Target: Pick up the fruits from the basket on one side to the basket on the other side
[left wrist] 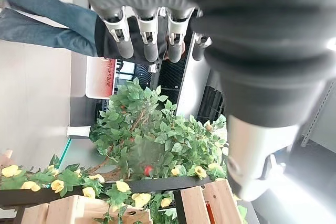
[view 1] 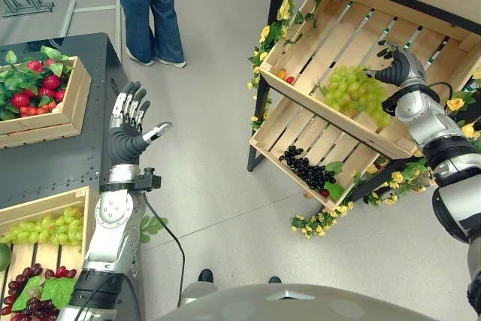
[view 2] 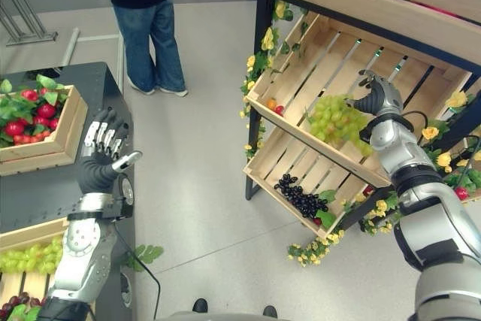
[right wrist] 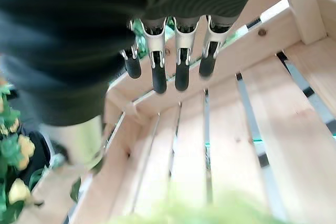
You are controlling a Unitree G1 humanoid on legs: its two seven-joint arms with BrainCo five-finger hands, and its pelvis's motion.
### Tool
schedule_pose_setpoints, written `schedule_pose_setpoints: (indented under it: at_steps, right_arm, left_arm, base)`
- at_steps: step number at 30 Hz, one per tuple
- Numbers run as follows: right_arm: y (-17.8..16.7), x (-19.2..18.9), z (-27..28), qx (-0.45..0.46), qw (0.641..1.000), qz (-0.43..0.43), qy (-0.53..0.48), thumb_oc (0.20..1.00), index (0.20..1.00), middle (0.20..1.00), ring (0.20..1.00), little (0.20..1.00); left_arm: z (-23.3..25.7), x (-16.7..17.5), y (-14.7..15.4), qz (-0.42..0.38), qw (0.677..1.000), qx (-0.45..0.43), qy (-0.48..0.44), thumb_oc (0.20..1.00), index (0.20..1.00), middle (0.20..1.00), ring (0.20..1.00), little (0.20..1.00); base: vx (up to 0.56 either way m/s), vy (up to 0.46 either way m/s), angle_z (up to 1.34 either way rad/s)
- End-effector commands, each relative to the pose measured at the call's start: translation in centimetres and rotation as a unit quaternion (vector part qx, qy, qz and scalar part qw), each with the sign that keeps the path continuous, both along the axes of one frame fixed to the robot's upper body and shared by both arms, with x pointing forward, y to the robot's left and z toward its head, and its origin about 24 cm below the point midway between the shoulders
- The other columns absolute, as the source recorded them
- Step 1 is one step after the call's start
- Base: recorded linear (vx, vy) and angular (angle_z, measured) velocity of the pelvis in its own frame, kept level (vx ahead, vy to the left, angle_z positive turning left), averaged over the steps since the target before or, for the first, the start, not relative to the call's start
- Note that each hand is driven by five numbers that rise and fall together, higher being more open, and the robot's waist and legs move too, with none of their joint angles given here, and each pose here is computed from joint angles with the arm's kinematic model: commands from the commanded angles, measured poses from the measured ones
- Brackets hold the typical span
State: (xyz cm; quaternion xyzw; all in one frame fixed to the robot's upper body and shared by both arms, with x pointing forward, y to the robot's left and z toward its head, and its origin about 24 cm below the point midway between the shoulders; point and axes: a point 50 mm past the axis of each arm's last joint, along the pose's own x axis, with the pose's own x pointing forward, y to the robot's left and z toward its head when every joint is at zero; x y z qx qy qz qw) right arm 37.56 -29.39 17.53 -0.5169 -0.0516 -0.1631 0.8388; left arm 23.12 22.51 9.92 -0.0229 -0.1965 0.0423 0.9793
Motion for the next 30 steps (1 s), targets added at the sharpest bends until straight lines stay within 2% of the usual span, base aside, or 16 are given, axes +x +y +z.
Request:
schedule_pose_setpoints:
  at_steps: [1,14,16,17,19,22,23,25,26,27,28,29,30]
  right_arm:
    - [-0.1,0.5,6.0,-0.021,0.996,-0.003,-0.092,1.000,1.000,1.000,1.000,1.000]
    - [-0.4,0.4,5.9,-0.020,0.995,-0.015,-0.102,1.000,1.000,1.000,1.000,1.000]
    - [0.5,0.3,5.9,0.009,0.993,0.013,-0.119,1.000,1.000,1.000,1.000,1.000]
    - [2.0,0.0,5.6,0.073,0.985,0.059,-0.145,1.000,1.000,1.000,1.000,1.000]
    - [2.7,-0.2,5.1,0.106,0.979,0.083,-0.152,1.000,1.000,1.000,1.000,1.000]
    - [3.8,-1.7,1.7,0.236,0.950,0.137,-0.155,1.000,1.000,1.000,1.000,1.000]
    - [3.7,-1.8,1.7,0.237,0.949,0.136,-0.154,1.000,1.000,1.000,1.000,1.000]
    - [4.6,-3.0,-0.6,0.316,0.922,0.166,-0.150,1.000,1.000,1.000,1.000,1.000]
    - [5.8,-4.0,-2.5,0.396,0.885,0.193,-0.149,1.000,1.000,1.000,1.000,1.000]
    - [5.7,-4.1,-2.5,0.397,0.885,0.193,-0.148,1.000,1.000,1.000,1.000,1.000]
    - [6.7,-5.5,-3.5,0.431,0.862,0.222,-0.148,1.000,1.000,1.000,1.000,1.000]
    - [6.7,-5.6,-3.6,0.431,0.862,0.222,-0.147,1.000,1.000,1.000,1.000,1.000]
    - [7.3,-6.7,-4.4,0.455,0.844,0.243,-0.143,1.000,1.000,1.000,1.000,1.000]
  left_arm:
    - [2.3,-0.5,-0.3,-0.009,0.997,0.031,-0.064,1.000,1.000,1.000,1.000,1.000]
    - [1.9,-0.5,-0.2,-0.002,0.998,0.026,-0.058,1.000,1.000,1.000,1.000,1.000]
    - [1.6,-0.5,-0.2,0.000,0.999,0.019,-0.049,1.000,1.000,1.000,1.000,1.000]
    - [1.3,-0.5,-0.1,0.005,0.999,0.013,-0.043,1.000,1.000,1.000,1.000,1.000]
    - [1.1,-0.5,0.0,0.007,0.999,0.009,-0.038,1.000,1.000,1.000,1.000,1.000]
    - [0.1,-0.3,0.5,0.015,1.000,0.003,-0.010,1.000,1.000,1.000,1.000,1.000]
    - [0.1,-0.4,0.5,0.014,1.000,0.004,-0.009,1.000,1.000,1.000,1.000,1.000]
    - [-0.7,-0.4,1.2,0.025,0.999,-0.020,0.008,1.000,1.000,1.000,1.000,1.000]
    - [-1.2,-0.5,1.8,0.040,0.998,-0.034,0.017,1.000,1.000,1.000,1.000,1.000]
    - [-1.2,-0.5,1.8,0.039,0.999,-0.033,0.017,1.000,1.000,1.000,1.000,1.000]
    - [-1.7,-0.6,2.4,0.053,0.998,-0.030,0.029,1.000,1.000,1.000,1.000,1.000]
    - [-1.7,-0.6,2.4,0.052,0.998,-0.030,0.029,1.000,1.000,1.000,1.000,1.000]
    - [-2.5,-0.8,2.7,0.057,0.997,-0.033,0.045,1.000,1.000,1.000,1.000,1.000]
  base:
    - [0.00,0.000,0.00]
    - [0.00,0.000,0.00]
    - [0.00,0.000,0.00]
    - [0.00,0.000,0.00]
    - [0.00,0.000,0.00]
    - [0.00,0.000,0.00]
    - [0.00,-0.006,0.03]
    - [0.00,-0.008,0.05]
    - [0.01,-0.006,0.05]
    - [0.00,-0.005,0.20]
    - [0.00,-0.003,0.23]
    - [0.00,-0.002,0.28]
    - [0.01,0.000,0.14]
